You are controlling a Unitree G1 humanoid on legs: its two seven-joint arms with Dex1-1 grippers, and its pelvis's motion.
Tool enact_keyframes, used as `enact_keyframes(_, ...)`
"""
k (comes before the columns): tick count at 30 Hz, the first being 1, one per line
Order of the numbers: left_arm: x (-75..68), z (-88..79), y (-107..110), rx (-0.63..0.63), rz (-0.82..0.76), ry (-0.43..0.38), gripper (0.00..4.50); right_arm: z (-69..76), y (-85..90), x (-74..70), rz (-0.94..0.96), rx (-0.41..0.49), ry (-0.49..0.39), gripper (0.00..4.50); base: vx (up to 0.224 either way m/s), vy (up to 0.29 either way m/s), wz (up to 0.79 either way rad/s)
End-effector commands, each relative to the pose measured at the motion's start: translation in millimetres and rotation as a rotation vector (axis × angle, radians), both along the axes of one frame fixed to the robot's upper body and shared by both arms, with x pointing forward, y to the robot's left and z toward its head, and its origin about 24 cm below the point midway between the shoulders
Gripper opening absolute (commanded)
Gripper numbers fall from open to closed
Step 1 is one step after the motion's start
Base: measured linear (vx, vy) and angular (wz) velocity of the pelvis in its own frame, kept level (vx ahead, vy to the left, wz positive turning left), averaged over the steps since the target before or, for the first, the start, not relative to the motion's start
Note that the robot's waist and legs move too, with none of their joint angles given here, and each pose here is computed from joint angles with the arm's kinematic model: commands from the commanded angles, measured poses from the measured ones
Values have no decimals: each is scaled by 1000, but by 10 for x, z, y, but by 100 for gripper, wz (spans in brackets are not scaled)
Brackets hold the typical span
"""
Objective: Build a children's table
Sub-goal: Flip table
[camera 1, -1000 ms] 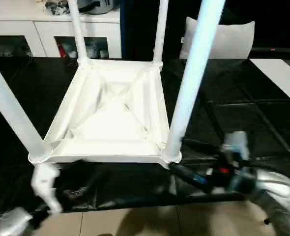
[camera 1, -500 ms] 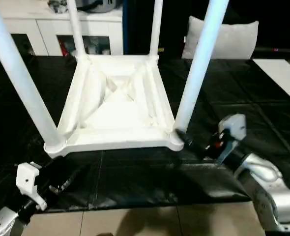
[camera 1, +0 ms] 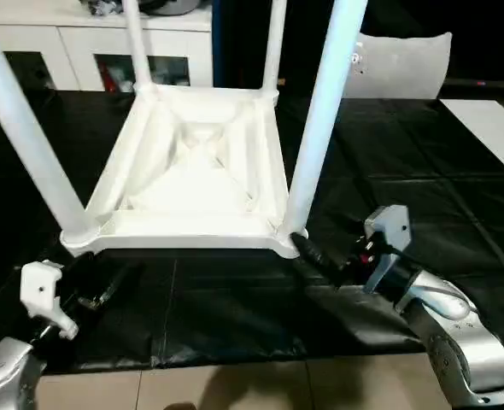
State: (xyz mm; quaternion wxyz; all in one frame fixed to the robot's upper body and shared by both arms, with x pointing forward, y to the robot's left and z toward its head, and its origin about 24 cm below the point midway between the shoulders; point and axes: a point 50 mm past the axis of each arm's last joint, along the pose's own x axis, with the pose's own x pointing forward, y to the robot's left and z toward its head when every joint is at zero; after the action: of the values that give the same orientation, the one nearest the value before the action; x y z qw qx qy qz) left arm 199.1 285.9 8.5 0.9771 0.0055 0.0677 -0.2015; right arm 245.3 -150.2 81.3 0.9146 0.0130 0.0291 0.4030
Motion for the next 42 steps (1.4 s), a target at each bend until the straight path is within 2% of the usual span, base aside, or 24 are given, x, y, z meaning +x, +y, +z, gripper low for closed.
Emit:
enact_keyframes(1,2,36,-57,-7,-57,2,444,11,10,-33,40,4,16,450,0,0,0)
enact_keyframes(3,-4,56,-61,-22,-100,-1,444,22,3,-70,90,2,27,450,0,0,0)
enact_keyframes(6,57,37,55,-48,-125,-13,444,87,48,-111,176,43,39,450,0,0,0)
enact_keyframes(11,127,24,168,-76,-140,-19,444,115,146,-60,200,70,34,450,0,0,0)
enact_keyframes(12,115,102,139,-82,-161,-43,444,105,203,-23,214,69,33,450,0,0,0)
enact_keyframes(13,115,102,139,-82,-161,-43,444,105,203,-23,214,69,33,450,0,0,0)
enact_keyframes(16,46,320,-2,-72,-199,-103,444,89,252,102,169,67,24,450,0,0,0)
enact_keyframes(17,44,327,-7,-72,-200,-105,444,89,252,107,166,67,23,450,0,0,0)
enact_keyframes(18,-7,505,-171,-65,-227,-143,444,91,261,217,106,77,14,450,0,0,0)
enact_keyframes(19,-7,505,-171,-65,-227,-143,444,91,261,217,106,77,14,450,0,0,0)
enact_keyframes(21,-1,737,-388,-64,-258,-191,444,107,222,358,-7,109,-2,450,0,0,0)
enact_keyframes(22,2,756,-407,-65,-260,-195,444,108,216,369,-17,114,-2,450,0,0,0)
enact_keyframes(24,61,939,-614,-76,-280,-233,444,104,127,454,-113,129,-6,450,0,0,0)
enact_keyframes(26,70,967,-650,-75,-285,-236,444,102,103,462,-128,128,-7,450,0,0,0)
enact_keyframes(30,80,1067,-775,-86,-271,-202,444,104,-8,479,-194,121,-24,450,0,0,0)
enact_keyframes(32,80,1095,-781,-54,-242,-185,444,93,-45,483,-211,115,-28,450,0,0,0)
enact_keyframes(34,79,1065,-729,-52,-193,-141,444,68,-101,480,-245,100,-29,450,0,0,0)
enact_keyframes(37,75,1054,-709,-55,-184,-131,444,61,-115,478,-251,96,-29,450,0,0,0)
enact_keyframes(42,-41,1015,-443,-37,-126,-70,444,10,-157,416,-246,61,-20,450,0,0,0)
